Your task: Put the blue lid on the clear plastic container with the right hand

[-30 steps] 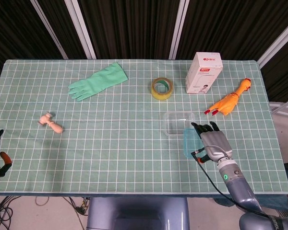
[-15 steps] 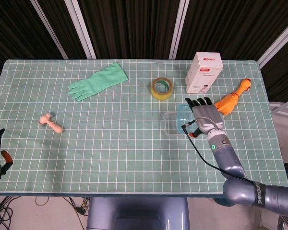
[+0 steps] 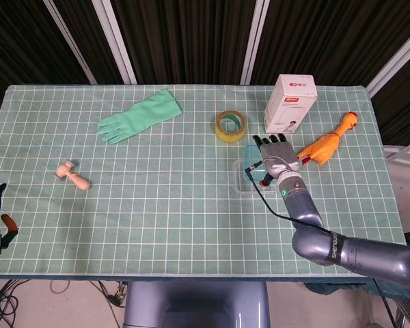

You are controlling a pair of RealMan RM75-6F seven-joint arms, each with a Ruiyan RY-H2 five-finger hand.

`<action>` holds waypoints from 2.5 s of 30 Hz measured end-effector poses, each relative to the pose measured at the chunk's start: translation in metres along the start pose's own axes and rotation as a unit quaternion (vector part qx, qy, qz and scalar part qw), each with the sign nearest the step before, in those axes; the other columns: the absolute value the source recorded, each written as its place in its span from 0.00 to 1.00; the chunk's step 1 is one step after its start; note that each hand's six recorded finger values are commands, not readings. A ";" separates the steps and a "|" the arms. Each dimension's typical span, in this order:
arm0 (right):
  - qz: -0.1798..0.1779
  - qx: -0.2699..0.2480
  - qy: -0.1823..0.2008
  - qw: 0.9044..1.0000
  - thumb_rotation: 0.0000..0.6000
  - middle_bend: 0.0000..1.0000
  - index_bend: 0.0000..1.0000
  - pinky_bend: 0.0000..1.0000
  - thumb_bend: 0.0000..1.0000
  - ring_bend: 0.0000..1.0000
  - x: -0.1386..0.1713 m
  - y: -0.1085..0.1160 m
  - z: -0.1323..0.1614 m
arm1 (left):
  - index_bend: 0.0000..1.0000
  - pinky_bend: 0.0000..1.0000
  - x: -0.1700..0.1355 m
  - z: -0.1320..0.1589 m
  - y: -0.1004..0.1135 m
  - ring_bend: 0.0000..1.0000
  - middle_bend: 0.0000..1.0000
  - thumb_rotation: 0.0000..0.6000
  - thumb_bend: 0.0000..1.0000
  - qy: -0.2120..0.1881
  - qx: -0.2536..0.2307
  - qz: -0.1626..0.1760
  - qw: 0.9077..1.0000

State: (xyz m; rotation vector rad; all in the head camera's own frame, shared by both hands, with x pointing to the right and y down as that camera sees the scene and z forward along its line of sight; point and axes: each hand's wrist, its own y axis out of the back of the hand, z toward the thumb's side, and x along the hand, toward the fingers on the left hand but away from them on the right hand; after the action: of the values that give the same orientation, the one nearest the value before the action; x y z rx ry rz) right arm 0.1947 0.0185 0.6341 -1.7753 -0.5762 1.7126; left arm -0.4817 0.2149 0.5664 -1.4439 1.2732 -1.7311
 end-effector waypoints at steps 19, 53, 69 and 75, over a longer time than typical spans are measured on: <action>0.034 0.026 0.016 0.999 1.00 0.46 0.00 0.00 0.22 0.09 -0.020 -0.036 0.029 | 0.07 0.00 0.002 -0.002 0.001 0.00 0.00 1.00 0.82 0.004 -0.002 -0.003 1.000; 0.048 0.027 0.021 0.998 1.00 0.46 0.00 0.00 0.22 0.09 -0.027 -0.048 0.028 | 0.07 0.00 0.004 -0.004 0.002 0.00 0.00 1.00 0.82 0.009 -0.001 -0.001 1.000; 0.044 0.028 0.029 0.998 1.00 0.46 0.00 0.00 0.23 0.09 -0.028 -0.051 0.033 | 0.07 0.00 0.004 -0.005 0.002 0.00 0.00 1.00 0.82 0.011 -0.003 -0.002 1.000; 0.044 0.031 0.028 0.998 1.00 0.46 0.00 0.00 0.23 0.09 -0.030 -0.052 0.034 | 0.07 0.00 0.004 -0.005 0.002 0.00 0.00 1.00 0.82 0.012 -0.003 -0.002 1.000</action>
State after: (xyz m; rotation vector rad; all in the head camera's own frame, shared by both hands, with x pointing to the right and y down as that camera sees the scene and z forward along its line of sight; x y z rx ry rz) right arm 0.1643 0.0404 0.6920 -1.8231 -0.4235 1.7133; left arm -0.4880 0.2120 0.5663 -1.4330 1.2905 -1.7537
